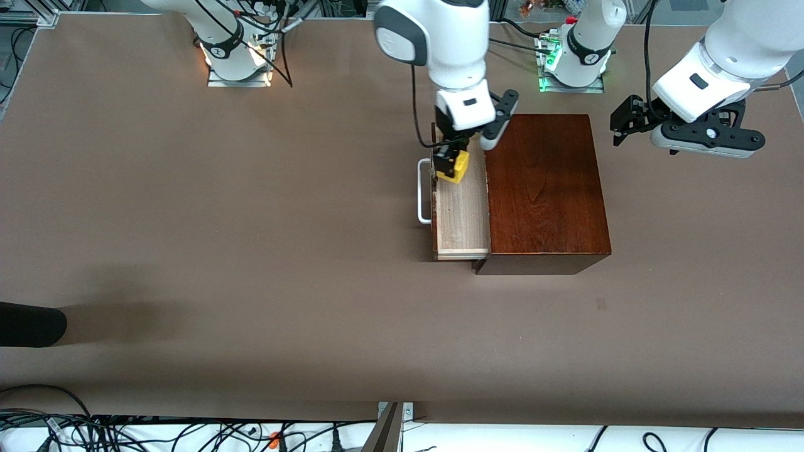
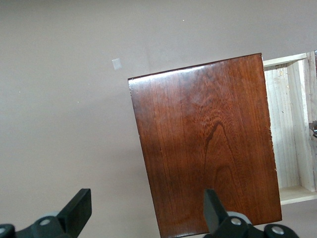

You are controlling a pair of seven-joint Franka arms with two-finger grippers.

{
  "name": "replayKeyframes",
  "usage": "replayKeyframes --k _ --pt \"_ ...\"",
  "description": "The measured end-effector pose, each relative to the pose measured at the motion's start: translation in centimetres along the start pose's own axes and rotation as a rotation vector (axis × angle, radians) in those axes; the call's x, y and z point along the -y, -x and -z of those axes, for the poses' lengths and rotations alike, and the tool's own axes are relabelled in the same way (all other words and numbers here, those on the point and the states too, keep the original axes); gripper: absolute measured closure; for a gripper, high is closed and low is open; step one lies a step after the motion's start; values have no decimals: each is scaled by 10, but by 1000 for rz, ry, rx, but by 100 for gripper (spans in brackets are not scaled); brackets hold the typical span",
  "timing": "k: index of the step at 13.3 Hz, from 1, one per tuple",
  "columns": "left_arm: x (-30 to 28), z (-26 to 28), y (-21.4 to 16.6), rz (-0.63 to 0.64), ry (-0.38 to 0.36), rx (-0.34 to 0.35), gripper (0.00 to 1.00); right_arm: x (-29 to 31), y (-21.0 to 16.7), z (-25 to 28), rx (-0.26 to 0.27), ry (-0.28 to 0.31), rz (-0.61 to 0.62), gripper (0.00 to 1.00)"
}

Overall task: Open drawer, take yellow block, close drawer
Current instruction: 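Carry the cube out with the right gripper while the left gripper reaches the handle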

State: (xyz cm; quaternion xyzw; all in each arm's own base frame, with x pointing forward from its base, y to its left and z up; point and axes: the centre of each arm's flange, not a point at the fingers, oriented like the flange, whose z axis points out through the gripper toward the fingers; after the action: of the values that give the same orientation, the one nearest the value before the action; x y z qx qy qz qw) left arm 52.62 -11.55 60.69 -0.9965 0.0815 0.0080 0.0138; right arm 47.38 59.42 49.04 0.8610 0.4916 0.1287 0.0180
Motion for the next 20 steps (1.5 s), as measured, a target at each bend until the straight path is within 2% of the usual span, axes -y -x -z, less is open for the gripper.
replayKeyframes --k 2,3,6,9,10,12,16,18,20 --pt "-8 -2 3 -20 5 26 0 -61 16 29 1 6 -86 44" --pt "-17 -5 5 -56 31 51 0 -95 27 41 4 18 -134 44" --pt "-53 -28 4 -279 105 128 0 -204 79 53 73 45 -275 44" --pt "-117 -82 -3 -542 150 246 0 -285 132 50 124 11 -371 44" --pt "-147 -100 -6 -612 176 254 0 -307 154 47 137 -15 -418 44" --pt "-206 -124 -13 -760 219 179 0 -340 199 39 172 -57 -501 44" --pt "-306 -170 -26 -1022 326 -66 0 -380 285 10 254 -99 -635 44" --pt "-342 -200 -26 -1153 287 -144 0 -385 321 -14 268 -108 -681 44" --pt "-370 -227 -17 -1270 208 -150 0 -380 351 -42 289 -121 -712 44"
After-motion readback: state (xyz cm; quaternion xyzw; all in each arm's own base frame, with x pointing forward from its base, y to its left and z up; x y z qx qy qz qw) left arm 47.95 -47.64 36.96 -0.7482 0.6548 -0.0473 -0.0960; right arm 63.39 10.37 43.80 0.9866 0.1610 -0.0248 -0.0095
